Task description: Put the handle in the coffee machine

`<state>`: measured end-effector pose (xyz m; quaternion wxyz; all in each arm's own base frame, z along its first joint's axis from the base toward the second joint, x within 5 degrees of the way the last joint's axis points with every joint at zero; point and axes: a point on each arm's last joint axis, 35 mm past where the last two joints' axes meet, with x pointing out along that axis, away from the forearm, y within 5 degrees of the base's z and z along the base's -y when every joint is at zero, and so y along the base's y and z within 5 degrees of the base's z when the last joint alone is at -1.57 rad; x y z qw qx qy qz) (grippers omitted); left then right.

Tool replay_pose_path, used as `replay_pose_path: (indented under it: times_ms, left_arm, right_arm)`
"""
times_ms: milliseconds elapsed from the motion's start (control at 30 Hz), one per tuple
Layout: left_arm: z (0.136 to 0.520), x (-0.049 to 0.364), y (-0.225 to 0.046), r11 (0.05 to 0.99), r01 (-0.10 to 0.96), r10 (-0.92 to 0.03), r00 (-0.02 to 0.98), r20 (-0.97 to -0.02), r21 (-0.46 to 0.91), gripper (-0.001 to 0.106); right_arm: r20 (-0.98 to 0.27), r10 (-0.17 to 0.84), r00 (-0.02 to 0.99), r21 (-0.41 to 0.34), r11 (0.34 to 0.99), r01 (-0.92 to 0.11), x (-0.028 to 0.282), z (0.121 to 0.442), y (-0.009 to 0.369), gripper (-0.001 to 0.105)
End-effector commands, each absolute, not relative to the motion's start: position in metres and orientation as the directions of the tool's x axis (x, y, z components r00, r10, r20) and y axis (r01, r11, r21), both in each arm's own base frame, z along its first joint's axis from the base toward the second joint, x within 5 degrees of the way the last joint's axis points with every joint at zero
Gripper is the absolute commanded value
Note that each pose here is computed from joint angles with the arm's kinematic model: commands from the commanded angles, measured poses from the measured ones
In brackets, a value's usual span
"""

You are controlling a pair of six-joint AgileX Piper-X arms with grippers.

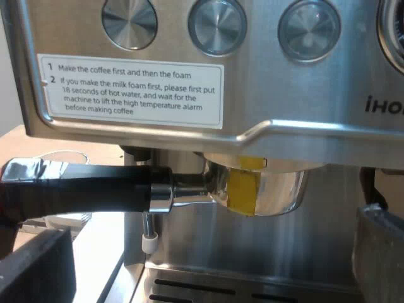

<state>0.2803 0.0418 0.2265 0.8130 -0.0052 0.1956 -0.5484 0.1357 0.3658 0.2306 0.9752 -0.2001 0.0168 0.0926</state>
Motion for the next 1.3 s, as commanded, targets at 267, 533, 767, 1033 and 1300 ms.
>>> replay_pose_path:
  times_ms: [267, 533, 767, 1033, 1300]
  left_arm:
    - [0.2479, 0.2822, 0.0394, 0.300, 0.940, -0.953, 0.289, -0.091, -0.159, 0.000]
    - [0.2492, 0.2854, 0.0403, 0.303, 0.944, -0.952, 0.293, -0.090, -0.132, 0.000]
    - [0.2468, 0.2866, 0.0406, 0.304, 0.938, -0.952, 0.293, -0.090, -0.164, 0.000]
    - [0.2458, 0.2845, 0.0400, 0.303, 0.929, -0.953, 0.290, -0.091, -0.215, 0.000]
    - [0.2458, 0.2845, 0.0400, 0.303, 0.925, -0.953, 0.290, -0.091, -0.228, 0.000]
  right_arm:
    - [-0.068, 0.174, 0.982, -0.392, 0.901, -0.187, 0.1356, 0.2312, 0.3657, 0.090]
    - [-0.068, 0.174, 0.982, -0.392, 0.901, -0.187, 0.1356, 0.2312, 0.3657, 0.090]
    - [-0.068, 0.174, 0.982, -0.392, 0.901, -0.187, 0.1356, 0.2312, 0.3657, 0.090]
    - [-0.068, 0.174, 0.982, -0.392, 0.901, -0.187, 0.1356, 0.2312, 0.3657, 0.090]
    - [-0.068, 0.174, 0.982, -0.392, 0.901, -0.187, 0.1356, 0.2312, 0.3657, 0.090]
